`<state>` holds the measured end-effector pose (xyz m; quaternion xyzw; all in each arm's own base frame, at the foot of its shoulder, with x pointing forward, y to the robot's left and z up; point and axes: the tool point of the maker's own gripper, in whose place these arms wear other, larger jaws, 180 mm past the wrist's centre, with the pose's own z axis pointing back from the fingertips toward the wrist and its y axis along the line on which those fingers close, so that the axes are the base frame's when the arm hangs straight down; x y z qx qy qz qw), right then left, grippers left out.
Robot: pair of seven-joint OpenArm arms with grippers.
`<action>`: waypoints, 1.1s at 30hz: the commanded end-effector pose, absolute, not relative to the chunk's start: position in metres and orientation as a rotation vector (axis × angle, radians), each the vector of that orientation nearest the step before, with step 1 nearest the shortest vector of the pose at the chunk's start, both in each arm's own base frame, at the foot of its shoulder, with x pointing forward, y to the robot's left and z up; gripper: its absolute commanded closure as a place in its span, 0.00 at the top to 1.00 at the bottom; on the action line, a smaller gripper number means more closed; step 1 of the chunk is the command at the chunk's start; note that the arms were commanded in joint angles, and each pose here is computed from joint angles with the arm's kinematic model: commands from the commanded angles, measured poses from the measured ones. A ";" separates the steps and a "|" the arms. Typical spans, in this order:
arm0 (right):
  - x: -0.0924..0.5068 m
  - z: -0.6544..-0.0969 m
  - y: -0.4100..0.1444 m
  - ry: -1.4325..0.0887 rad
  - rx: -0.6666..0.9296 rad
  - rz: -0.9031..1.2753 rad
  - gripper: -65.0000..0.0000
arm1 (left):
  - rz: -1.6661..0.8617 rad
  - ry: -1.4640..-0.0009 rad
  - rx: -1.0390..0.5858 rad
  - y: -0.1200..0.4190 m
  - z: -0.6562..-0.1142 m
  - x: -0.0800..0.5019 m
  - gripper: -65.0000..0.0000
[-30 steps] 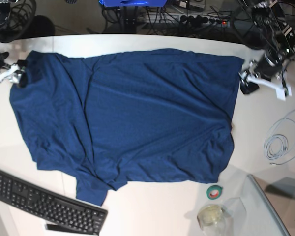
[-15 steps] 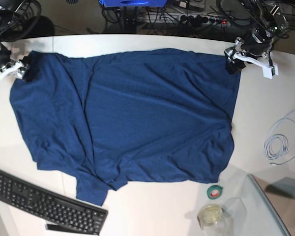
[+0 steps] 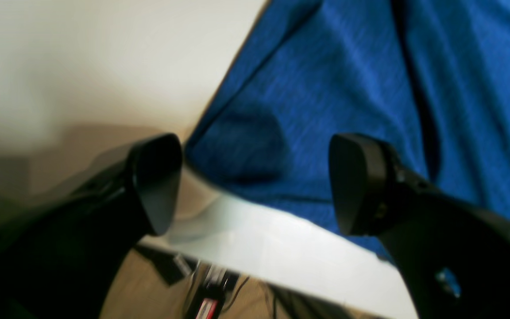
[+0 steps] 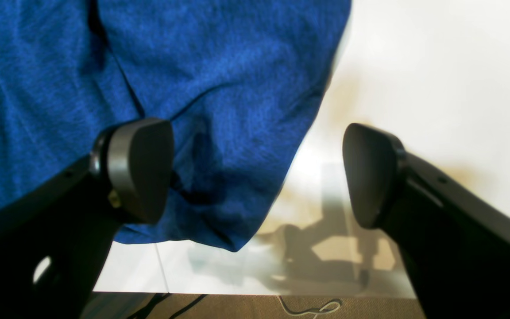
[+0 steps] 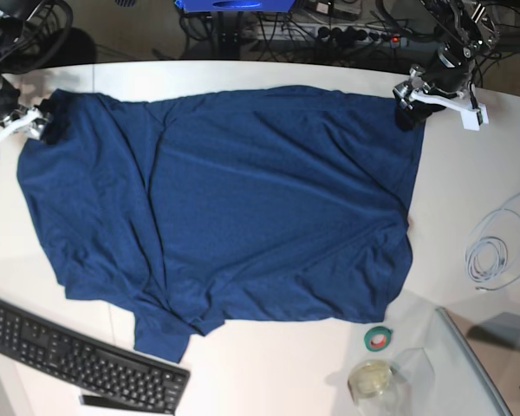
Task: Layout the t-shirt on the table in an organized manner, then fold the t-shirt properly
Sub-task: 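Grasp the shirt corners with both grippers and stretch them apart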
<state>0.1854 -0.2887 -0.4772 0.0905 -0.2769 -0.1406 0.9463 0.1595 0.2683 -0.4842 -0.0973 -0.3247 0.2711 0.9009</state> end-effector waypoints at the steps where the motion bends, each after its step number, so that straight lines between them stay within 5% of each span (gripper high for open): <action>1: 0.194 -0.467 -0.298 -0.610 0.170 -0.278 0.87 | 0.558 -0.563 -0.203 0.259 -0.501 0.144 0.76; 4: 0.199 -0.472 -0.296 -0.638 0.189 -0.303 0.87 | 0.558 -0.537 -0.239 0.246 -0.512 0.147 0.56; 8: 0.191 -0.492 -0.294 -0.586 0.226 -0.338 0.87 | 0.543 -0.539 -0.251 0.241 -0.512 0.153 0.00; 13: 0.185 -0.501 -0.284 -0.565 0.262 -0.332 0.81 | 0.524 -0.569 -0.236 0.246 -0.502 0.159 0.00; 22: 0.194 -0.495 -0.291 -0.549 0.256 -0.317 0.00 | 0.414 -0.654 -0.189 0.255 -0.450 0.189 0.00; 33: 0.257 -0.373 -0.327 -0.600 -0.002 -0.059 0.00 | 0.212 -0.911 -0.083 0.256 -0.323 0.263 0.00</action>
